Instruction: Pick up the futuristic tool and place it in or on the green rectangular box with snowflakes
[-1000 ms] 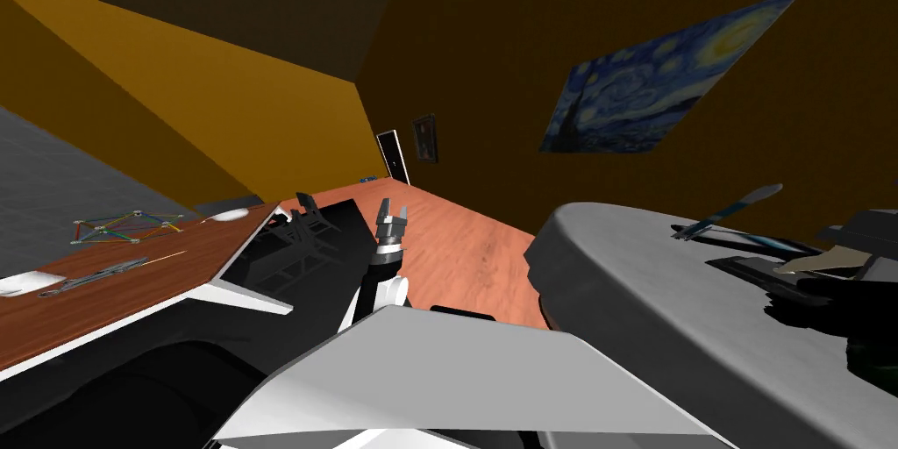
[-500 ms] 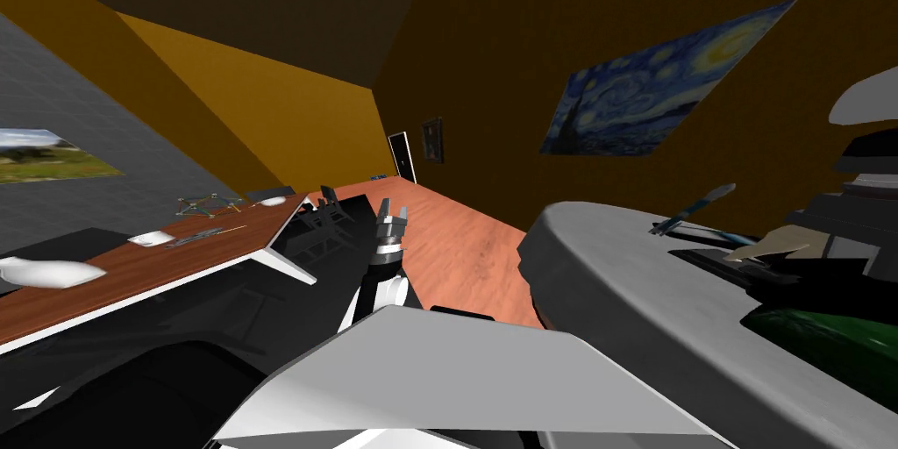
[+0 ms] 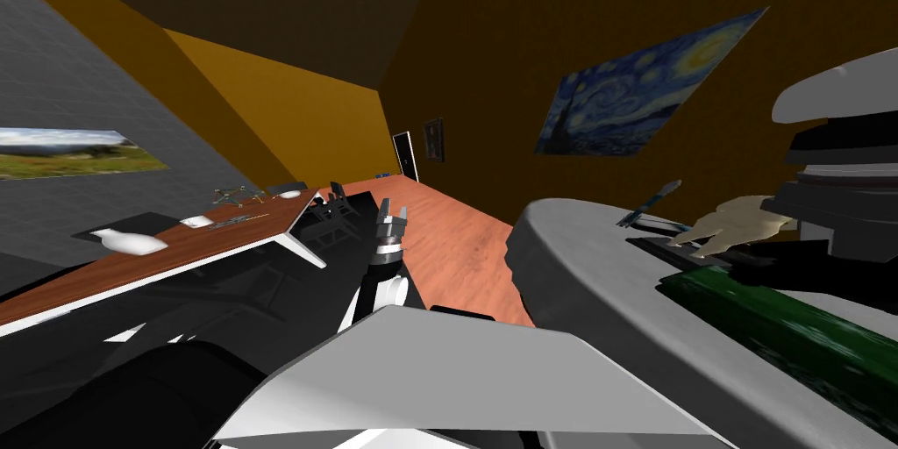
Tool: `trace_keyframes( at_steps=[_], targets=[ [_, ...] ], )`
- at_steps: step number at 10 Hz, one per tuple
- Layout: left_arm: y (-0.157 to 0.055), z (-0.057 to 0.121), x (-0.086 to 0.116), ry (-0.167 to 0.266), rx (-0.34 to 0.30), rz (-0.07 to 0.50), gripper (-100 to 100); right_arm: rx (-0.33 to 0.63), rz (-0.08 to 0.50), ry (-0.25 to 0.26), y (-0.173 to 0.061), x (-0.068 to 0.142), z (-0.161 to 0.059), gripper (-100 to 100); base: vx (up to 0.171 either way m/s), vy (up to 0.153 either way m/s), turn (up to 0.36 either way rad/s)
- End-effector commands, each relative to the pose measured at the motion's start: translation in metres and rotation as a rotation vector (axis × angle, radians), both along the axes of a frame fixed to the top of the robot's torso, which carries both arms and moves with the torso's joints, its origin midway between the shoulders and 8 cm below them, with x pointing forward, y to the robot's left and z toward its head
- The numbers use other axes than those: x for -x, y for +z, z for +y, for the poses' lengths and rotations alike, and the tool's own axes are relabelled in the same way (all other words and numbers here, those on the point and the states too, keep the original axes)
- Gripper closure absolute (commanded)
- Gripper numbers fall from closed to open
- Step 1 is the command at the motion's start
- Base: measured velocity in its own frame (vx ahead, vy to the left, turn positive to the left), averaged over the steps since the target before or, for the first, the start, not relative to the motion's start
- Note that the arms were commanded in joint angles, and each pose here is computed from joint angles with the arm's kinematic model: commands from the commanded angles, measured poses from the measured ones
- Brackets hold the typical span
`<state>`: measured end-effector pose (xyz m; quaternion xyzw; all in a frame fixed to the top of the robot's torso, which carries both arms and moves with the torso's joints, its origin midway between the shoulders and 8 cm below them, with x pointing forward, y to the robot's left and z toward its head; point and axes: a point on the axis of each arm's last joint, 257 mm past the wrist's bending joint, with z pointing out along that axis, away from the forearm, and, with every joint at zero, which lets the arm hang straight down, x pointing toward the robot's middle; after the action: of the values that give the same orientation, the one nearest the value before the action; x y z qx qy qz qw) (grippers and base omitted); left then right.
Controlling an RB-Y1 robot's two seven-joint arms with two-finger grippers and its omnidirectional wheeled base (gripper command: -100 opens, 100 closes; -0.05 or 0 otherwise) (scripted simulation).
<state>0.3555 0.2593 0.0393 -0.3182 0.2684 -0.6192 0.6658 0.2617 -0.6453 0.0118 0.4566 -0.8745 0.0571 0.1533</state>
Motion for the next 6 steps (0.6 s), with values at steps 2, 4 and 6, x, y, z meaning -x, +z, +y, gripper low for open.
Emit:
trace_keyframes(
  at_steps=[2, 4, 6],
  targets=[
    [0.0000, 0.0000, 0.0000, 0.000, 0.000, 0.000, 0, 0.044, -0.005, -0.019, 0.0079, -0.0090, -0.0029, 100, -0.134, -0.190, 0.007],
    [-0.0001, 0.0000, 0.0000, 0.000, 0.000, 0.000, 0, 0.036, -0.002, -0.015, 0.0062, -0.0072, -0.0022, -100, -0.024, -0.056, 0.003],
    [-0.0001, 0.0000, 0.0000, 0.000, 0.000, 0.000, 0, 0.036, -0.002, -0.015, 0.0060, -0.0069, -0.0024, -100, -0.002, -0.004, -0.001]
  ],
)
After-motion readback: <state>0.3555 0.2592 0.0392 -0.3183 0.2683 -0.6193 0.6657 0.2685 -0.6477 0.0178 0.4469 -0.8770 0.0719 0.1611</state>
